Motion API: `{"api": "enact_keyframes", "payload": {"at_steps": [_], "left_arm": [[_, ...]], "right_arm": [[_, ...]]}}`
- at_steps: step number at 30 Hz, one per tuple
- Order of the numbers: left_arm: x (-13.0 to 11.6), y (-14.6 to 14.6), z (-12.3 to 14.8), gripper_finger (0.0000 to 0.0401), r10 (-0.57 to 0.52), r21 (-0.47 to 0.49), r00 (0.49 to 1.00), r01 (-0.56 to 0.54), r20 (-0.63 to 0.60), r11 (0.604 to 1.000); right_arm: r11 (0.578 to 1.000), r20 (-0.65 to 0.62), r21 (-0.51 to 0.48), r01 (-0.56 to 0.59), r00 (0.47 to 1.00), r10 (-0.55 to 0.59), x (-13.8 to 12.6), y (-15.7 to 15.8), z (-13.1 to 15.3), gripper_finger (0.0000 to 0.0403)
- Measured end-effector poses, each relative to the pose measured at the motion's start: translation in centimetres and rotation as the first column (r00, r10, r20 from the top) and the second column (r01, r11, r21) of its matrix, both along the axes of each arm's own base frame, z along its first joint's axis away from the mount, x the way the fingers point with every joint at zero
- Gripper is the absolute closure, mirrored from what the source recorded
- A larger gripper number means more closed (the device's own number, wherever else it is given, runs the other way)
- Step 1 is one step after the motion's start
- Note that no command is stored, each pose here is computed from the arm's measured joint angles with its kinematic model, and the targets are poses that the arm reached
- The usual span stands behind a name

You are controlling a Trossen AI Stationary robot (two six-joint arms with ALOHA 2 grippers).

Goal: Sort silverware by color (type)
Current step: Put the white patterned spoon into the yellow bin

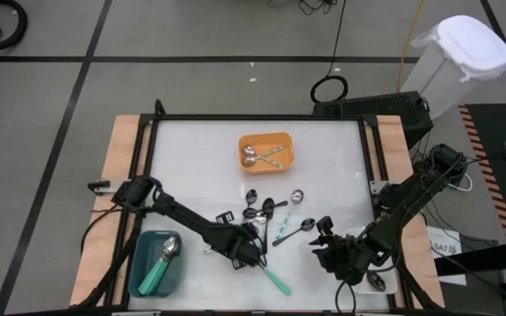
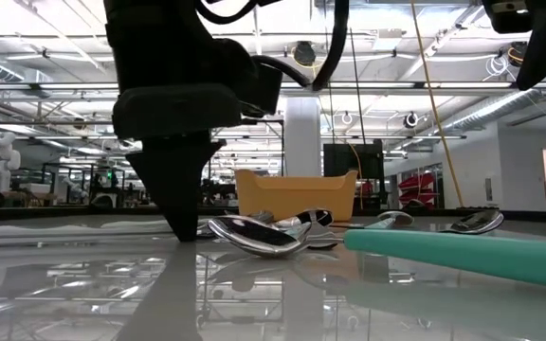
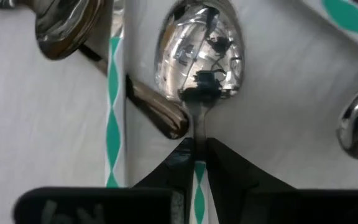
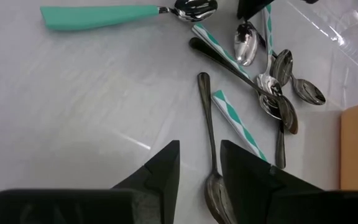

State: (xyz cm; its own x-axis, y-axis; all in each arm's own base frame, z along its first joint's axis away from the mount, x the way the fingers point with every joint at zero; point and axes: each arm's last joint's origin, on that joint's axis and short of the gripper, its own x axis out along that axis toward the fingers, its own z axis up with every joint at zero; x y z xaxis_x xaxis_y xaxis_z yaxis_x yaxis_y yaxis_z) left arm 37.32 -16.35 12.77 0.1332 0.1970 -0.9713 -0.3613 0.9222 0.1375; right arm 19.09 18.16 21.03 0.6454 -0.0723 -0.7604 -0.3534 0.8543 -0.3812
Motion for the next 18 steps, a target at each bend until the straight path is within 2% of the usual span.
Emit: {"api": "enact_keyframes", "payload": {"at_steps": [4,12,18], "left_arm": [[0.0,0.0,0.0,0.0389,-0.016,0.021,1.000,0.016,0.007,1.000],[-0.1,-0.2,0.3,0.0394,-0.038,0.048,0.999,0.038,0.017,0.998],[-0.9,-1.1,1.6,0.0397,-0.049,0.078,0.998,0.046,0.048,0.996]], "right_arm": [[1.000,0.000,-0.008,-0.009,1.000,0.009,0.0,0.0,0.0,0.0294],[1.000,0.000,-0.010,-0.011,1.000,0.011,0.0,0.0,0.0,0.0294],[1.000,0.000,-0.010,-0.011,1.000,0.011,0.0,0.0,0.0,0.0294]]}}
